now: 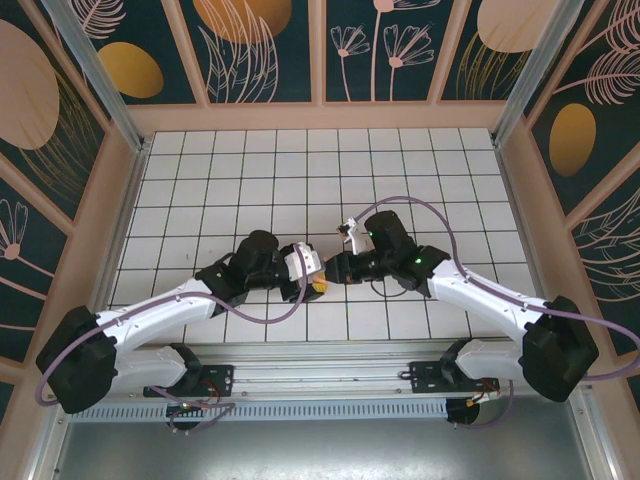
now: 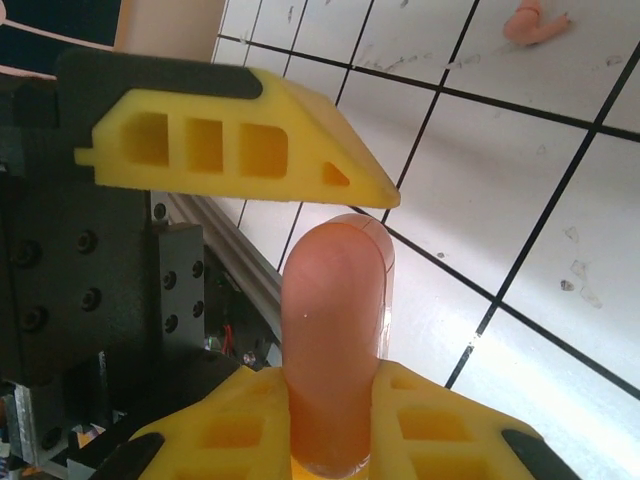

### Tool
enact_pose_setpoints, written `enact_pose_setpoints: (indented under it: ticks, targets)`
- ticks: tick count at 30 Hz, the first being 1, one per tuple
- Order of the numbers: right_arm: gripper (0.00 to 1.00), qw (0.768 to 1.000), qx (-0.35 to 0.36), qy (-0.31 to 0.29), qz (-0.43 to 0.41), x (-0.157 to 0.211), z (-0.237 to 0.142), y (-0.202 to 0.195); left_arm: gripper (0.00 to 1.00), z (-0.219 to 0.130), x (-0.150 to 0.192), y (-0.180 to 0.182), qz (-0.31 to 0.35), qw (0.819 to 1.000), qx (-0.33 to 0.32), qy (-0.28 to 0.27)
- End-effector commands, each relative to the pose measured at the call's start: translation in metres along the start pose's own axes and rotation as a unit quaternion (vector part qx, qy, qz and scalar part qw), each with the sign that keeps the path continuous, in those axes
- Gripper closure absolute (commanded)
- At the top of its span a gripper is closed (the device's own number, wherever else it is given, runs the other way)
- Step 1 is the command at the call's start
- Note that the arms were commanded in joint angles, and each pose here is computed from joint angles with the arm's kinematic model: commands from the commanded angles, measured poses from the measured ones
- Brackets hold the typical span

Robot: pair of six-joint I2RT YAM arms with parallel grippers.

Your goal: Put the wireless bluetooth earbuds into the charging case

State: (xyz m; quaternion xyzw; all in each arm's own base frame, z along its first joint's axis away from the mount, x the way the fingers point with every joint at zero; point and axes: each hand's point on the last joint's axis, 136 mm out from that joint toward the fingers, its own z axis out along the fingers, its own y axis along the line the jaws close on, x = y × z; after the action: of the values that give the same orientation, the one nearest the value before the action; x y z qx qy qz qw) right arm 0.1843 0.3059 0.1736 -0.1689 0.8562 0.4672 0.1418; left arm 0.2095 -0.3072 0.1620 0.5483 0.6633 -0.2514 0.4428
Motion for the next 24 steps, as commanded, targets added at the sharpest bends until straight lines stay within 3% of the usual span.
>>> enact_pose_setpoints:
  ticks: [1,10,15,24]
  targets:
    - [0.83,0.997,0.011,-0.027,-0.068,-0.013,-0.019,0.016,0.22,-0.013,-0.026,0.009,0.017,0.999,-0.026,-0.025]
    - [0.84,0.969,0.026,-0.046,-0.242,-0.023,-0.061,0.019,0.2,-0.038,-0.037,0.006,0.058,0.997,-0.034,-0.034]
    - [0.85,0.936,0.034,-0.028,-0.35,-0.025,-0.073,0.02,0.27,-0.04,-0.047,0.0,0.07,0.997,-0.009,-0.036]
    - [0.85,0.871,0.025,0.04,-0.489,-0.008,-0.075,0.013,0.32,-0.035,-0.056,0.001,0.083,0.996,0.009,-0.023]
